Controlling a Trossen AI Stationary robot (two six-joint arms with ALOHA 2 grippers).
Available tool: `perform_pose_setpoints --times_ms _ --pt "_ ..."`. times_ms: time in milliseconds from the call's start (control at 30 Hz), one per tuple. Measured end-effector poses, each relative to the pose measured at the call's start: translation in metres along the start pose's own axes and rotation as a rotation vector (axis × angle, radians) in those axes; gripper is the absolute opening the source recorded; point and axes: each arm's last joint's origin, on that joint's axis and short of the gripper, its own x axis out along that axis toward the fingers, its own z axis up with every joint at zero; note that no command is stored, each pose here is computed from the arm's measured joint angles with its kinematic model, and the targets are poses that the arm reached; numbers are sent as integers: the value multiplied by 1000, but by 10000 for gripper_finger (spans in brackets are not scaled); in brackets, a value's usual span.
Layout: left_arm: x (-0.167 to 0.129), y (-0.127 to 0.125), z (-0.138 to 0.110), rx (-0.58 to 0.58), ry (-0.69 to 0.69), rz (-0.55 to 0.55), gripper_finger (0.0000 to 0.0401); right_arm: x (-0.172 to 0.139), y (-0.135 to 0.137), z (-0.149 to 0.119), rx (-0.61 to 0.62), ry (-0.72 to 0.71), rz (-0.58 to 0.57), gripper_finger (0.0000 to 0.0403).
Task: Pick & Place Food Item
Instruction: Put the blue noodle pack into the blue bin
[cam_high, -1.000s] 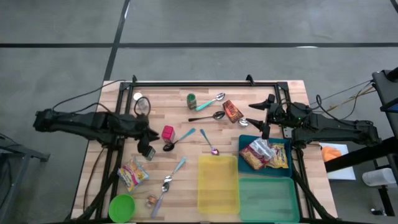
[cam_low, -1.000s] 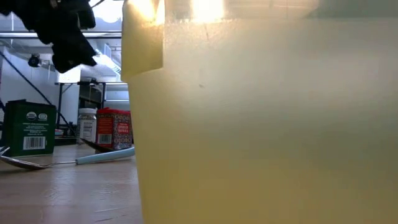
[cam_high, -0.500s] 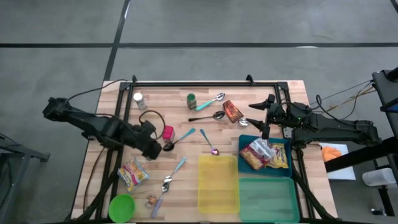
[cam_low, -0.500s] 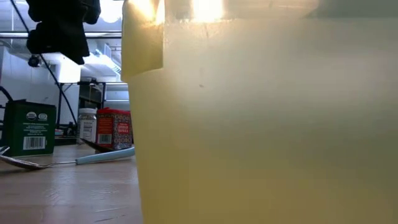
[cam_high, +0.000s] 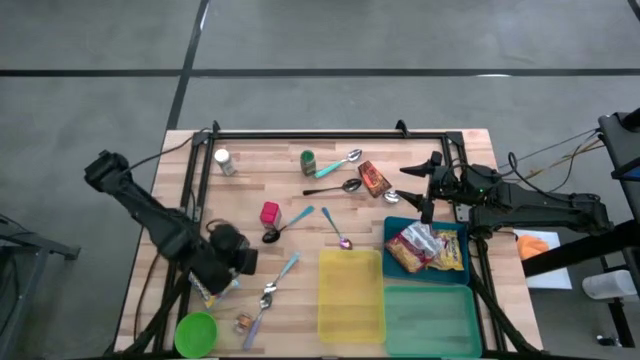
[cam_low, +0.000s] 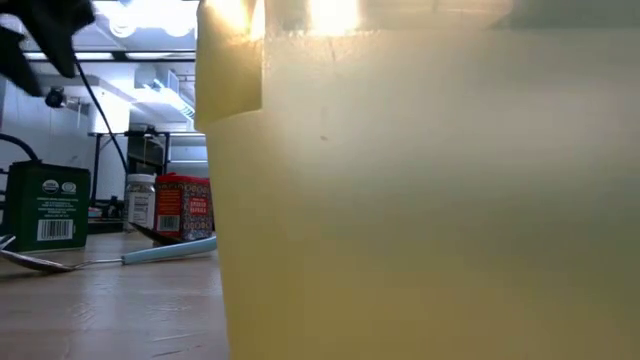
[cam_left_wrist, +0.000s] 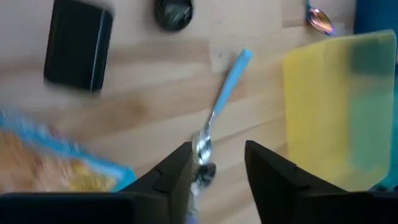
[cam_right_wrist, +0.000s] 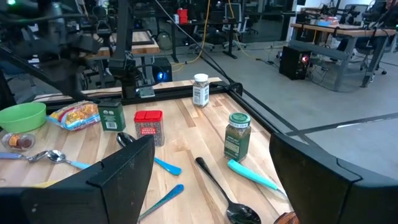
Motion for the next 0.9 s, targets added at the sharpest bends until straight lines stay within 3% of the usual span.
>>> perform_pose_setpoints --times_ms 300,400,600,900 --pt "6 11 -28 -480 13 47 249 0 0 0 0 0 0 315" --pt "6 10 -33 -677 92 112 263 0 0 0 -1 1 0 315" --pt "6 5 -38 -922 166 142 266 0 0 0 0 2 0 315" --pt "30 0 -38 -970 119 249 266 0 0 0 0 2 -1 315"
